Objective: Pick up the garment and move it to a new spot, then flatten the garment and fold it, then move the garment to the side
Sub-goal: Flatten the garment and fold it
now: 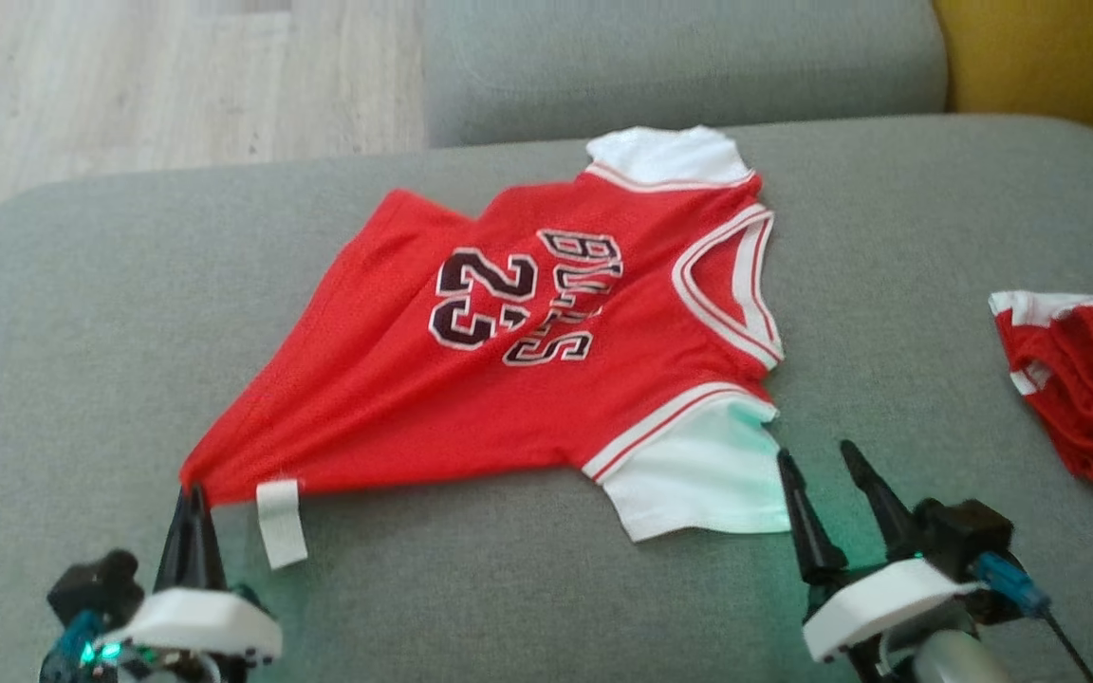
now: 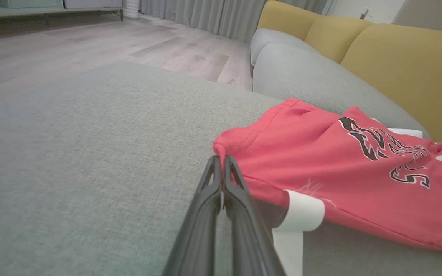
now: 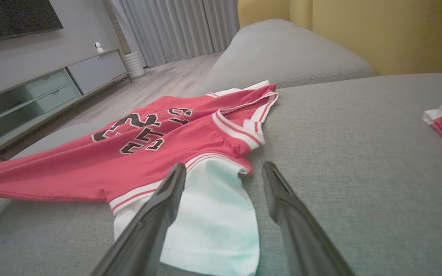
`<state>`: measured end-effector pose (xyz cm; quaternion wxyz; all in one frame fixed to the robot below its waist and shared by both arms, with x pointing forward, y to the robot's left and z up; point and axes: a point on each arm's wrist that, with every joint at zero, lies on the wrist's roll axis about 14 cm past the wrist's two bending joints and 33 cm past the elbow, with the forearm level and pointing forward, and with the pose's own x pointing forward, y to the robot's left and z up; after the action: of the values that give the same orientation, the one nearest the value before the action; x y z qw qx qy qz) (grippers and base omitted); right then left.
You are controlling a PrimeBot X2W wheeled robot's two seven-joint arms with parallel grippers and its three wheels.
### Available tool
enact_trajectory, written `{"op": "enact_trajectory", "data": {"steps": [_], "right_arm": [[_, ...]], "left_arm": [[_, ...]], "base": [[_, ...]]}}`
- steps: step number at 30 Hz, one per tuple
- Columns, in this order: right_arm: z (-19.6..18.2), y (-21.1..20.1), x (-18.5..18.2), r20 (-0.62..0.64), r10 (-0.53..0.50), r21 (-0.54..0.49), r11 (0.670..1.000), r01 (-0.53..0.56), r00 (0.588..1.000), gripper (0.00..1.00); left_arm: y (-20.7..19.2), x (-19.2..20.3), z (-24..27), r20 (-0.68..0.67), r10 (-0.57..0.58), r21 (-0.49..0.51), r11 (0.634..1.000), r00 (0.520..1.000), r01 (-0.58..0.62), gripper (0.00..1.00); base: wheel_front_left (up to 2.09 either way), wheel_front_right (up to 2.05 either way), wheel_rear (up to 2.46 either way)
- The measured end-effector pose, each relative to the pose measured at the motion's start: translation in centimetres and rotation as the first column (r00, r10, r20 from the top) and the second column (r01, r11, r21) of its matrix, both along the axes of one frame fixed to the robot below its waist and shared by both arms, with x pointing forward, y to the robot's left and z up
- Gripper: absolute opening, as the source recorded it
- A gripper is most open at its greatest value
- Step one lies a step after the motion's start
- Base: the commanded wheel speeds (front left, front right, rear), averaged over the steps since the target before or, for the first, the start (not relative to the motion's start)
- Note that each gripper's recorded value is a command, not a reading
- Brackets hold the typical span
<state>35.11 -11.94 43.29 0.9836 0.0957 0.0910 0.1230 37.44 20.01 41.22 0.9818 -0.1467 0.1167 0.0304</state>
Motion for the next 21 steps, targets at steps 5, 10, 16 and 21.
{"op": "enact_trajectory", "data": {"steps": [5, 10, 16, 21], "right_arm": [[0.9, -0.6, 0.1, 0.027, -0.035, 0.013, 0.999, 0.035, 0.999, 1.00], [1.9, -1.0, 0.4, 0.057, -0.073, 0.038, 0.997, 0.070, 0.996, 1.00], [2.4, -1.4, 0.2, 0.067, -0.093, 0.056, 0.994, 0.090, 0.993, 1.00], [1.5, -1.1, -0.1, 0.039, -0.088, 0.059, 0.995, 0.086, 0.995, 1.00]], "left_arm": [[0.4, -1.1, 0.6, 0.025, -0.004, 0.064, 0.998, 1.000, 0.002, 1.00], [-0.5, -1.5, 1.7, 0.057, -0.060, 0.147, 0.988, 0.997, 0.051, 1.00], [-1.4, -3.5, 1.0, 0.034, -0.111, 0.204, 0.974, 0.993, 0.102, 1.00], [-1.0, -4.0, 0.8, 0.031, -0.086, 0.200, 0.977, 0.996, 0.078, 1.00]], "base": [[0.00, 0.00, 0.00], [0.00, 0.00, 0.00], [0.00, 0.00, 0.00], [0.00, 0.00, 0.00]]}}
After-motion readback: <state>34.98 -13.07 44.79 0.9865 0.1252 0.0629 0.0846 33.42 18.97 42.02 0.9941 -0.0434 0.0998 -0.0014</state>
